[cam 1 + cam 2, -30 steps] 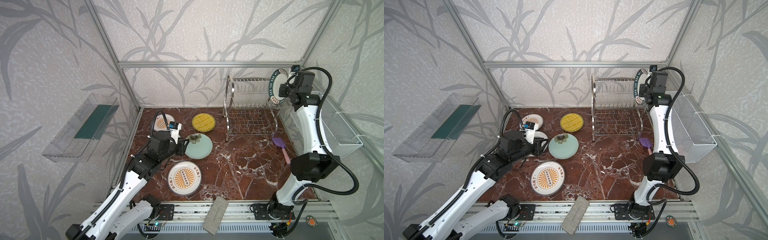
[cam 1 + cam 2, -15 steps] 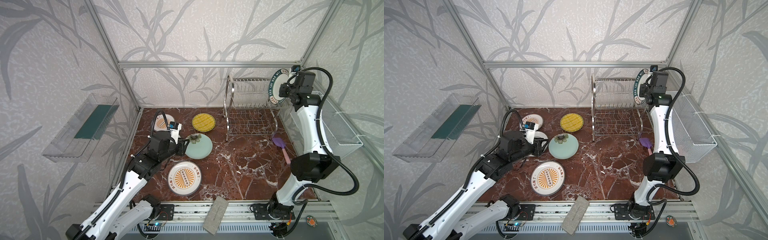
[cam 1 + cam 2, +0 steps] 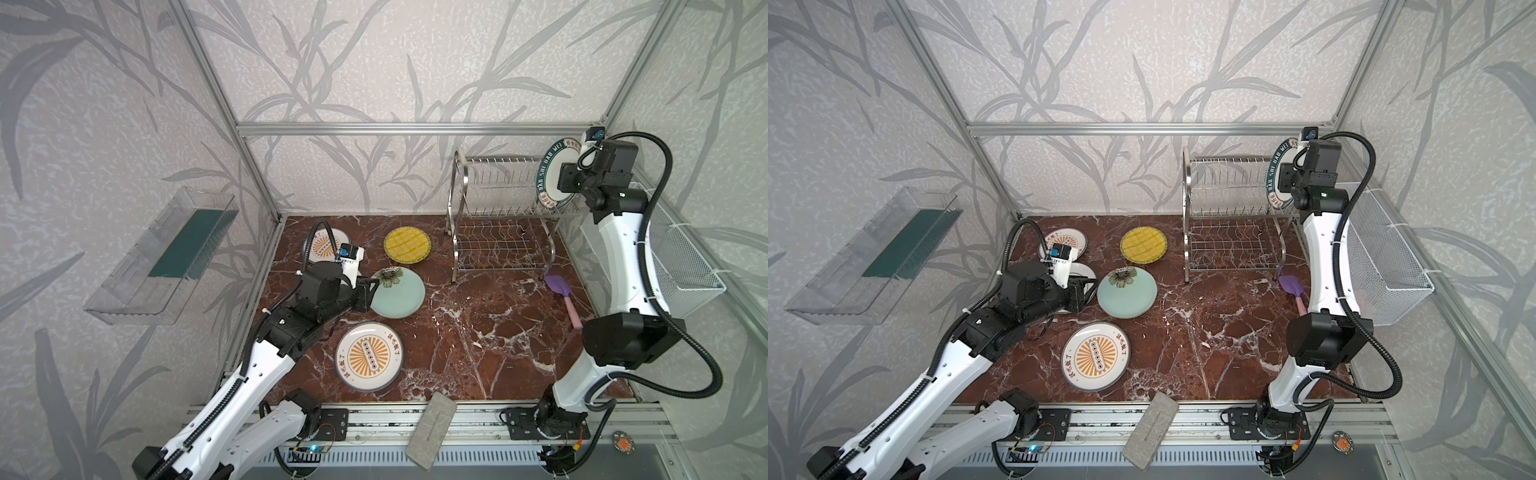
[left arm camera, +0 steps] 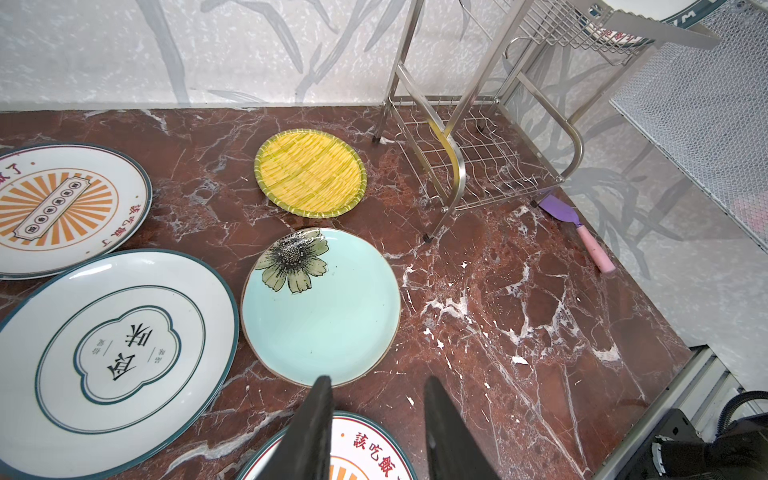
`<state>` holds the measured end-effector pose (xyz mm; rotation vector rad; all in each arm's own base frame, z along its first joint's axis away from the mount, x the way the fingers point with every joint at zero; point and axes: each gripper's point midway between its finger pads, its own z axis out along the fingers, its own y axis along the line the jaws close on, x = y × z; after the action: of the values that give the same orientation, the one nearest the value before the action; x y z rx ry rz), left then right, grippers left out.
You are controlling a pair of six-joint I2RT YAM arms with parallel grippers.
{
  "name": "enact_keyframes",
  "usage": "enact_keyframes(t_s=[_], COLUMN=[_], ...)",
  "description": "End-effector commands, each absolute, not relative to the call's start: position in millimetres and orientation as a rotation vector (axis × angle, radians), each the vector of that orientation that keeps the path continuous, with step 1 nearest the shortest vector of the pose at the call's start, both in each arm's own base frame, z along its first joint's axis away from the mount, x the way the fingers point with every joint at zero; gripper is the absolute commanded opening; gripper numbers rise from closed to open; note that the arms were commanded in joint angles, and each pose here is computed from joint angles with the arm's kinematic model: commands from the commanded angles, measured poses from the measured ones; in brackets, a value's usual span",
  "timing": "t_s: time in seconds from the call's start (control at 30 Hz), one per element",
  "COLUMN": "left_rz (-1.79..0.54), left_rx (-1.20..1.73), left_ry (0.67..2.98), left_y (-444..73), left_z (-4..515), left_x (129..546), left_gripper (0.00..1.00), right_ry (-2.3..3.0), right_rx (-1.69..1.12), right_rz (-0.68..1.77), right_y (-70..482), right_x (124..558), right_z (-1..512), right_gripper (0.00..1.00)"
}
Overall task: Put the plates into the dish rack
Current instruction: 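Open the right gripper and draw it back from the racked plate, then move the right gripper to the pale blue sunflower plate's edge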
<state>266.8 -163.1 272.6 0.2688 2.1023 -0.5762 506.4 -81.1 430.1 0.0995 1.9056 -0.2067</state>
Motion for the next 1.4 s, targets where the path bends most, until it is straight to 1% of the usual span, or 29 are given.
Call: enact_keyframes(t_s=[0.0,0.07,0.1,0.17,0.37,0.47,0.67,0.77,0.83,0.97,1.07,1.17,1.37], left_rz=[-0.571,-0.568,-0.568,-0.563,-0.496,-0.499,-0.501,-0.518,-0.517,-0.505,-0.49,-0.444,-0.445], left_rx=[0.284,0.281,0.279,0.273,0.194,0.192,0.163,0.161,0.142,0.123,0.096,0.066,0.029], left_ry=[2.101,2.101,2.101,2.101,2.088,2.072,2.072,2.07,2.065,2.086,2.09,2.148,2.21], left_y=[-163,-162,-162,-161,-148,-149,-153,-157,-157,-156,-153,-148,-147], left_z=[273,274,274,274,275,277,275,268,263,245,223,201,179], left_x=[265,265,265,265,272,275,285,289,293,296,299,300,297], left_gripper=[0.35,0.35,0.35,0.35,0.35,0.35,0.35,0.35,0.35,0.35,0.35,0.35,0.35], right_ry=[1.819,1.811,1.782,1.766,1.761,1.758,1.718,1.712,1.726,1.793,1.841,1.898,1.966], right_rx=[0.086,0.089,0.088,0.079,0.025,-0.01,-0.053,-0.053,-0.055,-0.077,-0.087,-0.09,-0.109], right_rz=[-0.165,-0.144,-0.134,-0.108,0.034,0.124,0.195,0.291,0.35,0.432,0.467,0.536,0.67], right_y=[-73,-70,-68,-63,-37,-18,23,43,57,87,105,121,156], right_x=[487,485,475,468,448,434,404,384,372,352,342,333,320], right_z=[473,478,491,501,517,520,514,492,466,403,354,312,251], right_gripper=[0.68,0.71,0.72,0.75,0.75,0.75,0.74,0.7,0.69,0.68,0.68,0.66,0.65])
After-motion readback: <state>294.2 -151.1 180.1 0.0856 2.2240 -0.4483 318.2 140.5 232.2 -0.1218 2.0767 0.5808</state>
